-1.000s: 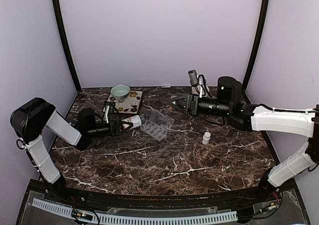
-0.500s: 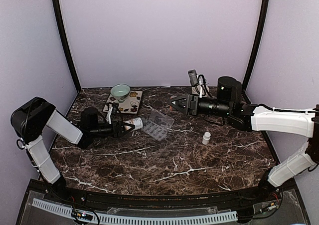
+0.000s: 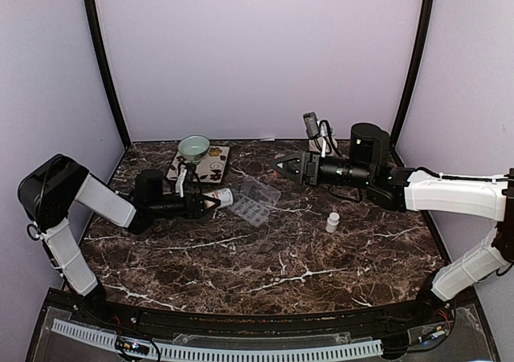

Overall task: Sort the pills into containers
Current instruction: Pour the pill into the compartment of the pill container.

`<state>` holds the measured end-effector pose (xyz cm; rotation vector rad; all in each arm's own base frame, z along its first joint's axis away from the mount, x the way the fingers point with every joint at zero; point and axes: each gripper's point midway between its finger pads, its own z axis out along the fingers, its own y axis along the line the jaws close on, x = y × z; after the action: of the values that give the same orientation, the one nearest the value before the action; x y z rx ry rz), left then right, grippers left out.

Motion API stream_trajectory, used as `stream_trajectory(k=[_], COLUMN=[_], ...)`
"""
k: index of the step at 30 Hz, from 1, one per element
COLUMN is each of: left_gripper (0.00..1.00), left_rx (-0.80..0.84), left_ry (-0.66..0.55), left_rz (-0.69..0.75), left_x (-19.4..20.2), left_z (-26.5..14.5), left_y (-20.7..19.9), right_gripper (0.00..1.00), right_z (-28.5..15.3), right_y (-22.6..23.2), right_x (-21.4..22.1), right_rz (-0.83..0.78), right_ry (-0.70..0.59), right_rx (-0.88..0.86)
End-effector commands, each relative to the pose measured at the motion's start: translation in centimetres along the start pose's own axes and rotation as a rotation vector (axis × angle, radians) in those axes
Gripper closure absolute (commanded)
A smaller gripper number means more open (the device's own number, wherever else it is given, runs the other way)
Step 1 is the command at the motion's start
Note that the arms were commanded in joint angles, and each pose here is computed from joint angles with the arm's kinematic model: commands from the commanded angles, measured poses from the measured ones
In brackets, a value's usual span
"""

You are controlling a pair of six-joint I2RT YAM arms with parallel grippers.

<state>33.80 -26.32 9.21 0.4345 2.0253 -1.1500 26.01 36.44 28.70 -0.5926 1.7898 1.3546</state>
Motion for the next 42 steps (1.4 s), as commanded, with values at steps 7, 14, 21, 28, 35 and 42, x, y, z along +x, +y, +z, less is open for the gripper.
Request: stream_trajectory(k=[7, 14, 21, 28, 35, 42], left_gripper=[1.0, 1.0, 1.0, 1.0, 1.0, 1.0], left_rx=[-0.009, -0.023, -0.045, -0.06, -0.08, -0.094], left_ry=[0.01, 0.03, 0.046, 0.057, 0.064, 0.07], left_rz=[0.043, 0.049, 0.059, 0.061, 0.072, 0.084], left_x=[-0.7, -0.4, -0.2, 0.0, -0.1, -0.3], left_z=[1.0, 1.4, 1.7, 2.0, 2.1, 2.2], left_y=[0.0, 0.3, 0.6, 0.9, 1.1, 1.1], right_gripper=[0.53, 0.53, 0.53, 0.53, 0.53, 0.53], right_z=[-0.2, -0.3, -0.3, -0.3, -0.4, -0.3], right_y=[0.5, 0.5, 0.5, 0.6, 0.7, 0.7], right_x=[-0.9, -0.9, -0.9, -1.0, -1.0, -1.0], right_rz=[-0.027, -0.028, -0.028, -0.029, -0.031, -0.03], right_ry=[-0.033, -0.033, -0.033, -0.035, -0.033, -0.032], right_rx=[-0.012, -0.01, -0.011, -0.011, -0.011, -0.013])
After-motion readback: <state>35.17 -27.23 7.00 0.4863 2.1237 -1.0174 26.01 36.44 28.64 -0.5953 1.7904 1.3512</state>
